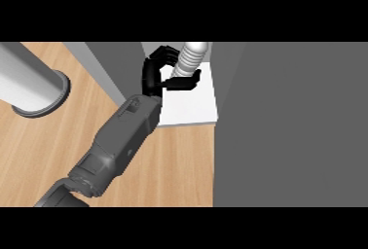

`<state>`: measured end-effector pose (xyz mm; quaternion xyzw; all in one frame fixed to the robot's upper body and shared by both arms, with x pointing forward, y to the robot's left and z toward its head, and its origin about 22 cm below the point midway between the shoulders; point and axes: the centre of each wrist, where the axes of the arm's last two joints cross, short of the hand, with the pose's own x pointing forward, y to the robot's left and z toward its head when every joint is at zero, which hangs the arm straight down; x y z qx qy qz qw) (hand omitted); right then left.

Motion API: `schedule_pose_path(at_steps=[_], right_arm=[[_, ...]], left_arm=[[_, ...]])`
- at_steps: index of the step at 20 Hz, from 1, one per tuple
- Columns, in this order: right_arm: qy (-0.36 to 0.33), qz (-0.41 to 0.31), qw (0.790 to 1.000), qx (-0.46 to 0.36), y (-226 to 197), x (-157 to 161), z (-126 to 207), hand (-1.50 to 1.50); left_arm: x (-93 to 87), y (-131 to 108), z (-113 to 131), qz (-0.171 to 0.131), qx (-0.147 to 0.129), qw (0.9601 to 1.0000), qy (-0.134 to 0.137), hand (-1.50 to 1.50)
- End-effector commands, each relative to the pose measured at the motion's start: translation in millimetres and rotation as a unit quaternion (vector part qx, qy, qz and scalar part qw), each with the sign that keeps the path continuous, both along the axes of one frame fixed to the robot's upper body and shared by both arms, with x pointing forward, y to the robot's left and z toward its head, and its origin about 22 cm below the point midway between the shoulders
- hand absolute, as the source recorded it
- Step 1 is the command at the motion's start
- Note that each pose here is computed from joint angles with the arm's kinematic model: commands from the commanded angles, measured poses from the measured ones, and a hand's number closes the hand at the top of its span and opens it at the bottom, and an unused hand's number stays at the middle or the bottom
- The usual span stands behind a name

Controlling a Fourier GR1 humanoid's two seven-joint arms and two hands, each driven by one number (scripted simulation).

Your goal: Pick up the bottled water, place it into the cabinet and close the cabinet

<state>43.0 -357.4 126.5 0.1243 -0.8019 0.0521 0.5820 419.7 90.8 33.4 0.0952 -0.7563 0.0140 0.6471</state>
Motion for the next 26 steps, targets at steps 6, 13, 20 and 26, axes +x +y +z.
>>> schedule_pose_path(at_steps=[6,13,20,26], right_arm=[[-0.016,0.016,1.000,0.005,11.0,1.2,19.4,-1.50],[-0.024,0.013,0.999,0.017,13.5,5.8,12.0,-1.50],[-0.025,0.010,1.000,0.002,7.2,10.0,15.2,-1.50],[-0.030,0.004,1.000,-0.004,22.1,9.8,11.5,-1.50]], left_arm=[[9.6,-0.7,3.9,0.010,0.055,0.9983,0.012,-1.50],[17.5,0.2,18.5,0.008,0.062,0.9980,-0.010,-1.50],[15.5,-7.0,22.1,-0.041,-0.008,0.9958,-0.081,-1.50],[19.7,-17.6,41.5,-0.057,-0.017,0.9937,-0.095,-1.50]])
